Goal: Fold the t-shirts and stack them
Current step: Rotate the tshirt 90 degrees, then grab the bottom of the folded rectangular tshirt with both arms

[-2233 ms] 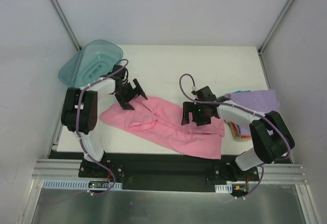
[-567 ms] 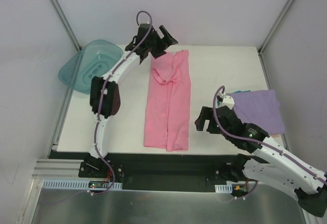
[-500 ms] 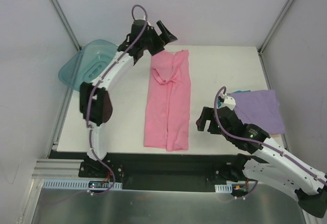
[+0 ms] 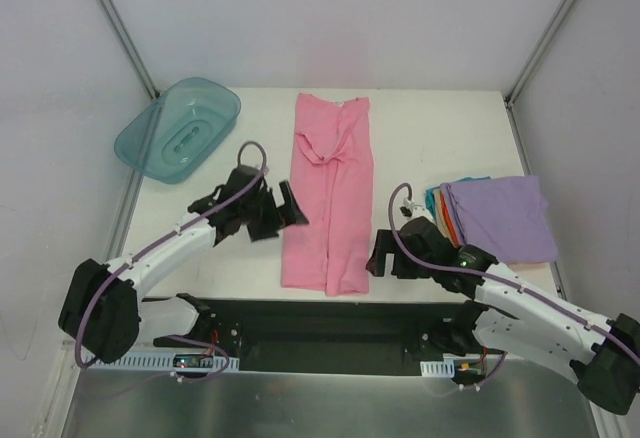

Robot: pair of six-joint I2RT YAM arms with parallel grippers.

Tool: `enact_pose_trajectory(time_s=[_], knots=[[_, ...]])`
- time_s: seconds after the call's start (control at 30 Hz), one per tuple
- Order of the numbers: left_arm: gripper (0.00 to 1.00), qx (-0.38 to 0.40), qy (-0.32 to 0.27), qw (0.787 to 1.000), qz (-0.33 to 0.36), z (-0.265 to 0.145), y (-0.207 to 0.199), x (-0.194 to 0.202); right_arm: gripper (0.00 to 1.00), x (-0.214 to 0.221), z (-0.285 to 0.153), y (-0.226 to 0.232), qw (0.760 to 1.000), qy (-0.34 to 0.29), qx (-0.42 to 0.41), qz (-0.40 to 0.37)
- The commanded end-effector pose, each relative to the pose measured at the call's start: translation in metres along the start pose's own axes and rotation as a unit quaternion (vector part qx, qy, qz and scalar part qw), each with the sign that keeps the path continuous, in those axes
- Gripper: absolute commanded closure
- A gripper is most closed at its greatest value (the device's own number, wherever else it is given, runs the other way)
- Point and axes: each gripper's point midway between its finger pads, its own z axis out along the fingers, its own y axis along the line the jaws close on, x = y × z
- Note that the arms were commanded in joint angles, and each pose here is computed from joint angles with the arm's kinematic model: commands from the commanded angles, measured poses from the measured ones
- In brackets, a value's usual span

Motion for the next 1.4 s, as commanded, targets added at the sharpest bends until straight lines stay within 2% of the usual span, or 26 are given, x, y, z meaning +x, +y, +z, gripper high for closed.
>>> enact_pose_trajectory(time_s=[0.0, 0.1, 0.2, 0.23, 0.3, 0.47, 0.5, 0.6, 0.63, 0.7, 0.73, 0.8, 0.83, 0.97, 1.0, 1.03, 1.07, 1.2, 1.37], knots=[[0.01, -0.06, 0.089, 0.993, -0.04, -0.021, 0.054, 0.081, 0.01, 0.025, 0.008, 0.038, 0.992, 0.065, -0.104, 0.022], [0.01, -0.067, 0.134, 0.987, -0.064, -0.026, 0.076, 0.12, 0.03, 0.041, 0.014, 0.034, 0.99, 0.104, -0.093, 0.027], [0.01, -0.088, 0.159, 0.98, -0.084, -0.025, 0.093, 0.14, 0.04, 0.055, 0.021, 0.03, 0.987, 0.128, -0.092, 0.028], [0.03, -0.089, 0.164, 0.979, -0.088, -0.024, 0.094, 0.143, 0.07, 0.054, 0.023, 0.035, 0.986, 0.126, -0.102, 0.033], [0.15, -0.089, 0.179, 0.975, -0.093, -0.022, 0.094, 0.149, 0.11, 0.06, 0.026, 0.039, 0.982, 0.146, -0.112, 0.038], [0.32, -0.097, 0.195, 0.973, -0.082, -0.013, 0.097, 0.153, 0.26, 0.074, 0.034, 0.034, 0.979, 0.17, -0.102, 0.045], [0.4, -0.107, 0.206, 0.969, -0.084, -0.01, 0.1, 0.157, 0.28, 0.075, 0.034, 0.038, 0.978, 0.173, -0.11, 0.045], [0.54, -0.121, 0.228, 0.962, -0.084, -0.007, 0.107, 0.165, 0.33, 0.081, 0.038, 0.032, 0.977, 0.182, -0.097, 0.054], [0.66, -0.125, 0.233, 0.961, -0.083, -0.007, 0.109, 0.168, 0.38, 0.082, 0.04, 0.03, 0.978, 0.18, -0.092, 0.056], [0.77, -0.137, 0.239, 0.958, -0.086, -0.005, 0.114, 0.171, 0.43, 0.081, 0.042, 0.035, 0.977, 0.177, -0.104, 0.063], [0.85, -0.139, 0.238, 0.957, -0.086, -0.004, 0.115, 0.171, 0.47, 0.083, 0.043, 0.034, 0.976, 0.179, -0.106, 0.065], [0.95, -0.148, 0.238, 0.956, -0.085, -0.003, 0.12, 0.172, 0.54, 0.083, 0.047, 0.031, 0.977, 0.177, -0.098, 0.063], [0.98, -0.148, 0.237, 0.956, -0.083, -0.002, 0.122, 0.173, 0.61, 0.084, 0.048, 0.03, 0.978, 0.177, -0.095, 0.06], [1.0, -0.159, 0.234, 0.956, -0.082, 0.0, 0.129, 0.174, 0.78, 0.088, 0.05, 0.038, 0.973, 0.191, -0.115, 0.054], [1.0, -0.16, 0.233, 0.956, -0.081, -0.001, 0.13, 0.174, 0.84, 0.089, 0.051, 0.039, 0.973, 0.192, -0.118, 0.049], [1.0, -0.161, 0.233, 0.956, -0.079, -0.002, 0.132, 0.175, 0.96, 0.09, 0.05, 0.039, 0.973, 0.193, -0.118, 0.046], [1.0, -0.155, 0.229, 0.958, -0.075, -0.002, 0.131, 0.174, 0.99, 0.092, 0.051, 0.039, 0.972, 0.197, -0.117, 0.043], [1.0, -0.144, 0.207, 0.966, -0.059, -0.006, 0.132, 0.171, 0.99, 0.097, 0.048, 0.042, 0.971, 0.2, -0.124, 0.039], [1.0, -0.127, 0.176, 0.976, -0.036, -0.007, 0.129, 0.162, 0.99, 0.083, 0.043, 0.05, 0.976, 0.174, -0.132, 0.016]])
